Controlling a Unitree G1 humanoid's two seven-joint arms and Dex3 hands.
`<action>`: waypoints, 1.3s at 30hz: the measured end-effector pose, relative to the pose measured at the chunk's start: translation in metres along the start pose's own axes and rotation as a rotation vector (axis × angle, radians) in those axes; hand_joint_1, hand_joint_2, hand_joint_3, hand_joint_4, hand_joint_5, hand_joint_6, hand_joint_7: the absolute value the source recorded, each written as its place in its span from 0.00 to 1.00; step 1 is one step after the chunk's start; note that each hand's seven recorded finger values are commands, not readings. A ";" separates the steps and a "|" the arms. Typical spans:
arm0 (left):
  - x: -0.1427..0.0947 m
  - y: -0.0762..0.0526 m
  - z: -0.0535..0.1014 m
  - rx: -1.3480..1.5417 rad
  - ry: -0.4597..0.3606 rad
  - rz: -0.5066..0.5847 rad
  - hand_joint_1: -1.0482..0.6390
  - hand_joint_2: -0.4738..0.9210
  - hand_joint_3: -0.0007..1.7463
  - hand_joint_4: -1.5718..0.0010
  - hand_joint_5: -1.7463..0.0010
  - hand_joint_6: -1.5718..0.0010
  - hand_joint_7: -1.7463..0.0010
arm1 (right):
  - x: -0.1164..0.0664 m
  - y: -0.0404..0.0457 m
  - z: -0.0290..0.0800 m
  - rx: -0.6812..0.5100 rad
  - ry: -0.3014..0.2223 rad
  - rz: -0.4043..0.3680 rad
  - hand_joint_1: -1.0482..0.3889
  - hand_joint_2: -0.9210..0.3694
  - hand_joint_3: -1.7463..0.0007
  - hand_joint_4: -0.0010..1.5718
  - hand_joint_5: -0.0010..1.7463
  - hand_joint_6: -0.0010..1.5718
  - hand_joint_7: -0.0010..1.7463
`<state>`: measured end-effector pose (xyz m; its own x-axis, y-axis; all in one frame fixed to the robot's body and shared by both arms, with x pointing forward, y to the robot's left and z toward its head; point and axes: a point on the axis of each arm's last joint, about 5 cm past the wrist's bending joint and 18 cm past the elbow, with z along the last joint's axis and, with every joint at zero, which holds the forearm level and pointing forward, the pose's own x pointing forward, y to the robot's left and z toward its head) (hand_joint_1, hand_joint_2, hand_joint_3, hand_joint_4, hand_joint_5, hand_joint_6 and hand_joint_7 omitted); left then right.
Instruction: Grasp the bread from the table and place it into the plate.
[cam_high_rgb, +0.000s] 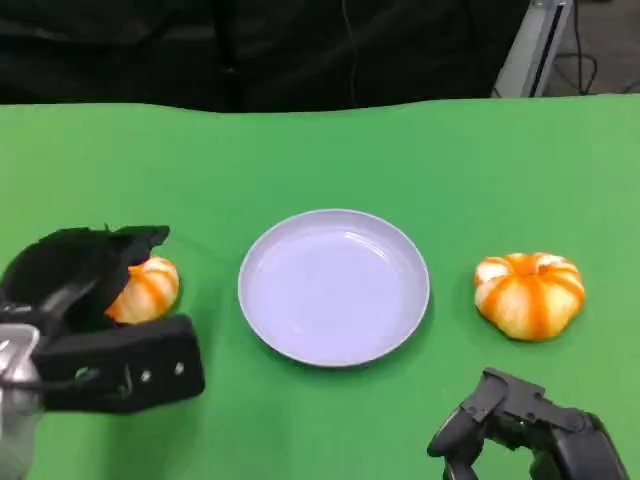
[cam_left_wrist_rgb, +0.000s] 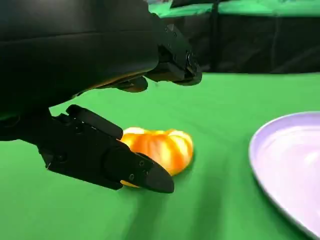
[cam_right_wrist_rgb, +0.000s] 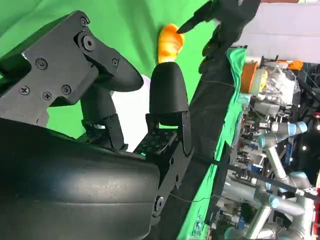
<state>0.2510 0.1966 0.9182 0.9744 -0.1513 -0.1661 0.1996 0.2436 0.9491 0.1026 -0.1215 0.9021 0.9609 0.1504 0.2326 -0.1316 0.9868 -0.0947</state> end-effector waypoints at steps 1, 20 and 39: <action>0.007 -0.003 0.001 0.011 0.020 -0.023 0.37 0.97 0.00 0.88 0.92 0.81 1.00 | 0.000 0.0000 0.000 0.000 -0.001 0.001 0.68 0.42 0.27 0.44 0.92 0.49 0.74; 0.047 -0.043 -0.008 -0.041 0.077 -0.069 0.49 0.98 0.03 0.47 0.06 0.39 0.41 | -0.003 -0.0003 0.000 -0.011 0.005 0.007 0.67 0.42 0.28 0.45 0.91 0.50 0.74; 0.048 -0.019 0.012 -0.133 -0.282 0.318 0.54 0.60 0.74 0.43 0.00 0.51 0.11 | -0.001 -0.0002 -0.001 -0.011 -0.007 0.009 0.68 0.42 0.28 0.45 0.92 0.50 0.74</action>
<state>0.2925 0.1729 0.8951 0.9268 -0.3000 0.2259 -0.0764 0.4383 0.8956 0.1021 -0.1218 0.9012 0.9578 0.1598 0.2389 -0.1375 0.9847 -0.1073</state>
